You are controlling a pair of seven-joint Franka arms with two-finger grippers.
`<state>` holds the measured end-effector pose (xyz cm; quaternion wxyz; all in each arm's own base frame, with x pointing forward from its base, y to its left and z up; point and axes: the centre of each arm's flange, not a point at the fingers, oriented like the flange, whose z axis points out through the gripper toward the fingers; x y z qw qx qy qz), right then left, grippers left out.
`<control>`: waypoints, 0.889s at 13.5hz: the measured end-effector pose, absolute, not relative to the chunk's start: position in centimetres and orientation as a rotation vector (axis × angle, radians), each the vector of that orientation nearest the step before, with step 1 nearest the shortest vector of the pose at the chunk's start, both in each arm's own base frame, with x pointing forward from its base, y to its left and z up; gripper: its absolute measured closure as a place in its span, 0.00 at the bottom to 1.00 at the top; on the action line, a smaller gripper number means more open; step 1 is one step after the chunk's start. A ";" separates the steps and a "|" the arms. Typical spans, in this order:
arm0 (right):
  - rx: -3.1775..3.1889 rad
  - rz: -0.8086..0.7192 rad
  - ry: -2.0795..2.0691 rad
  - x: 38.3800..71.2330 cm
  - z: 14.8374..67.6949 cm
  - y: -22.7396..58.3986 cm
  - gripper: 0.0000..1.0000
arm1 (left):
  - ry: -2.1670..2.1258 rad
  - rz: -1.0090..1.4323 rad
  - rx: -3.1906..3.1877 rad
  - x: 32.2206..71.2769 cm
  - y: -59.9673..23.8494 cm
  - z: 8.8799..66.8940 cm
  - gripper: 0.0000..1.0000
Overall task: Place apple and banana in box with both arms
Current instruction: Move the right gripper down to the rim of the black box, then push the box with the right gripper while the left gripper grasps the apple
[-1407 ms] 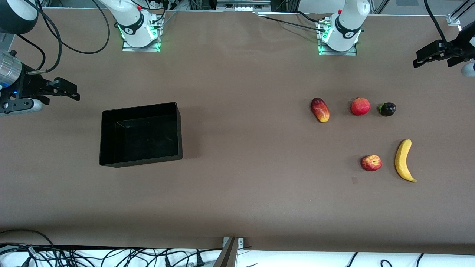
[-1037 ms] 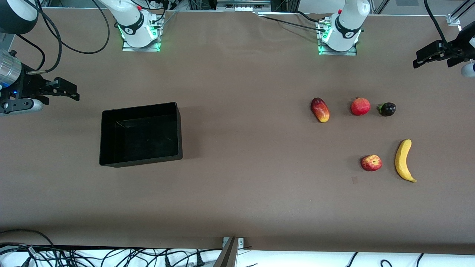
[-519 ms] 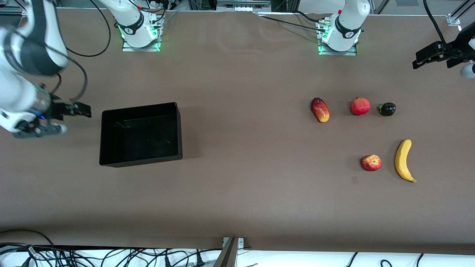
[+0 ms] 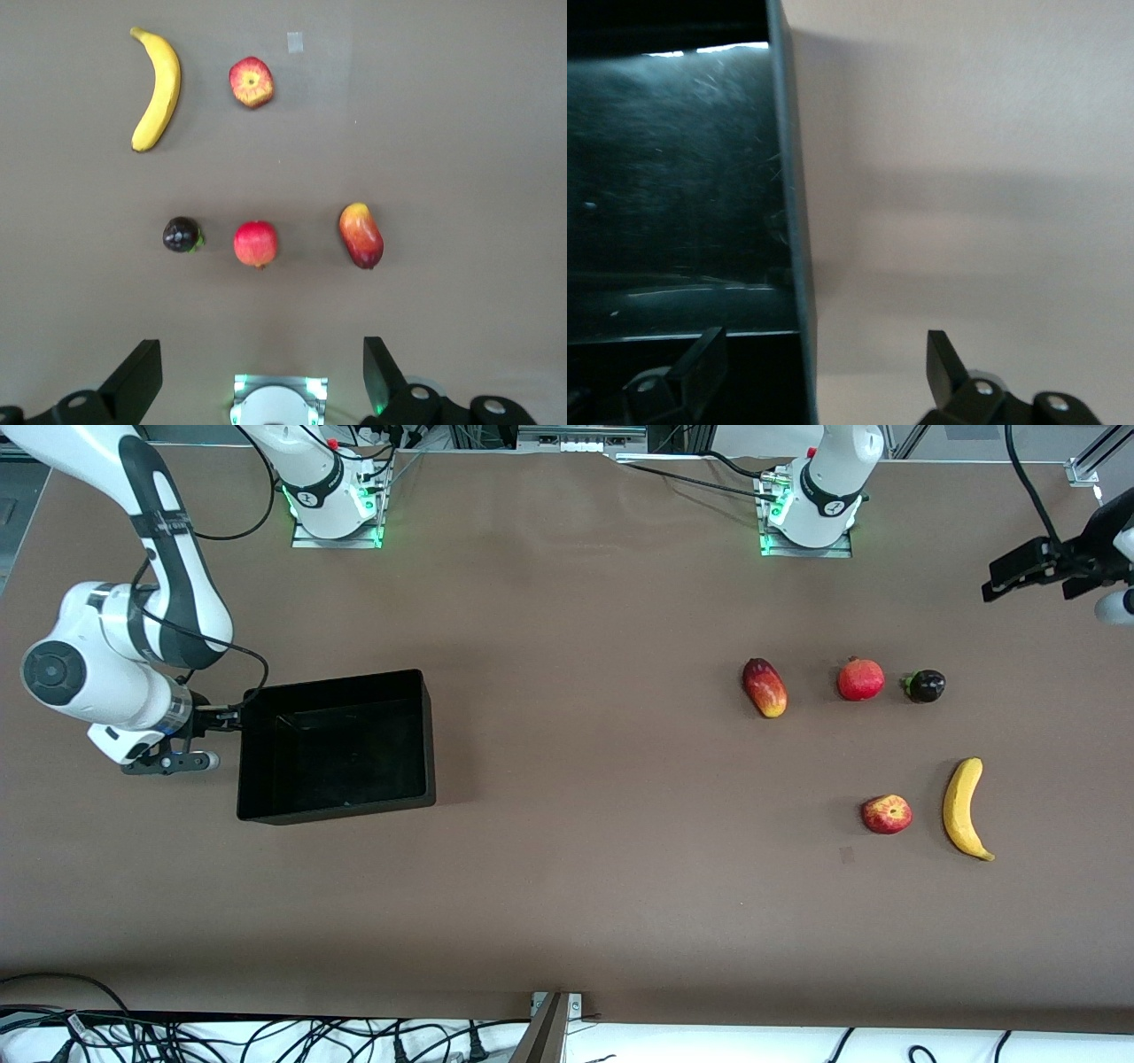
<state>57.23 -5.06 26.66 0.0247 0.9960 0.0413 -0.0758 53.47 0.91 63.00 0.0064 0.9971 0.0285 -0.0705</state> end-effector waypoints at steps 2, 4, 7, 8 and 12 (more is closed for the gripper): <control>3.083 -0.238 0.118 56.8 24.9 -5.4 0.03 | 0.092 -0.190 3.121 55.9 1.0 59.9 0.00; 3.091 -0.235 0.106 56.5 23.5 -5.4 0.22 | 0.104 -0.153 3.122 58.9 1.5 56.1 0.00; 3.100 -0.232 0.092 56.5 22.7 -5.4 0.56 | 0.134 -0.117 3.122 62.6 2.6 50.5 0.00; 3.102 -0.228 0.092 56.6 22.8 -5.3 0.65 | 0.142 -0.077 3.124 63.8 3.0 48.8 0.00; 3.113 -0.155 0.164 58.3 25.0 -2.9 0.95 | 0.165 0.034 3.131 68.3 4.3 39.5 0.00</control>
